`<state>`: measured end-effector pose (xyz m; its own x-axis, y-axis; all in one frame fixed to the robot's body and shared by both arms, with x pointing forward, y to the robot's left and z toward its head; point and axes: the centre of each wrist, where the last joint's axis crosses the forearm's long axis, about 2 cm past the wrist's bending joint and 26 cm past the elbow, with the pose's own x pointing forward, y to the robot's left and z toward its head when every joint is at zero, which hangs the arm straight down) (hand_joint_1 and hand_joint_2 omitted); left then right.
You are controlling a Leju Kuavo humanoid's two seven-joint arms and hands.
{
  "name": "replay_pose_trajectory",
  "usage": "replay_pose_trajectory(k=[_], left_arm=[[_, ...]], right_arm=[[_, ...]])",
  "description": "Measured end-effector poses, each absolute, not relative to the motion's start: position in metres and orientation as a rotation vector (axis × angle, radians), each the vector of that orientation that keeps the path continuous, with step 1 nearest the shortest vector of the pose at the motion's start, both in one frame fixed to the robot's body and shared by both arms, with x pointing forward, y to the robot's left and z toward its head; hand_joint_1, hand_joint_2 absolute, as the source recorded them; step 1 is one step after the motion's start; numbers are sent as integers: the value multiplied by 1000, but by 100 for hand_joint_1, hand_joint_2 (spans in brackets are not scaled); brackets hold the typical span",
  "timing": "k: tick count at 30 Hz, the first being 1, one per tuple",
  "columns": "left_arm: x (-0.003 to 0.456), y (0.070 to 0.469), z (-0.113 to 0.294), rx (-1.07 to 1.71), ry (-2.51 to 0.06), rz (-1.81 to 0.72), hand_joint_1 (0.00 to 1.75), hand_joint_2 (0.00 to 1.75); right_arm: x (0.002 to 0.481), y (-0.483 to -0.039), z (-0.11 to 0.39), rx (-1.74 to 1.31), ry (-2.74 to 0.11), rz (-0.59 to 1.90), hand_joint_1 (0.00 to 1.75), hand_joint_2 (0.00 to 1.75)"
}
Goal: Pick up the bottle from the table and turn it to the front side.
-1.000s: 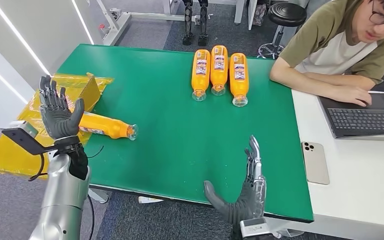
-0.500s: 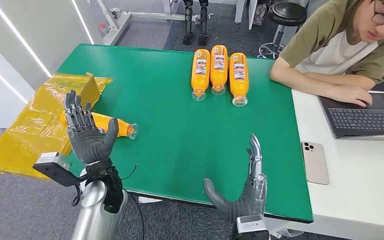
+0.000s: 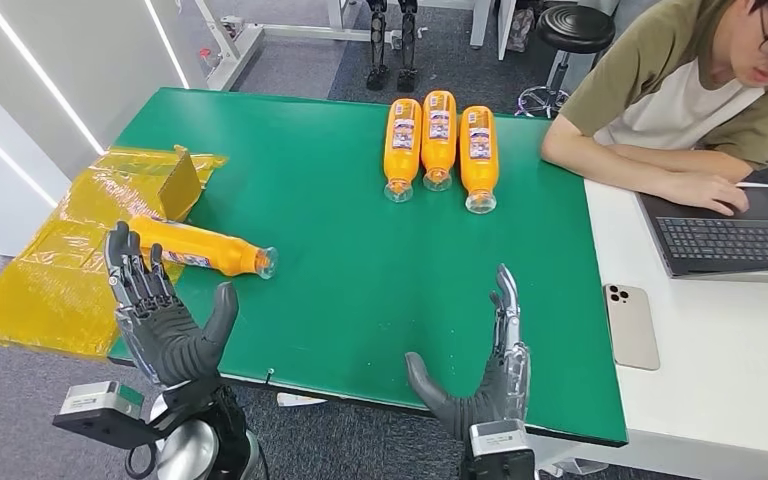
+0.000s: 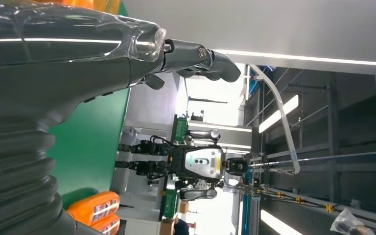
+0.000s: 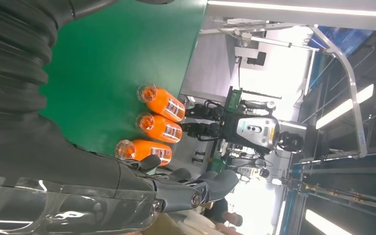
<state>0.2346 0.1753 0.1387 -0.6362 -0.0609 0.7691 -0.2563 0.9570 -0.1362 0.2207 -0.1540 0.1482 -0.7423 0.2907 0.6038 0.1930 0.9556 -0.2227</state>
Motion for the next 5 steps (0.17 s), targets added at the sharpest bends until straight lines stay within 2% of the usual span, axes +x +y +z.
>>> replay_pose_trajectory(k=[5], left_arm=[[227,171,138,215,-2250,282,0,175]], right_arm=[[220,-154,148,-339,-2426,193,0,175]])
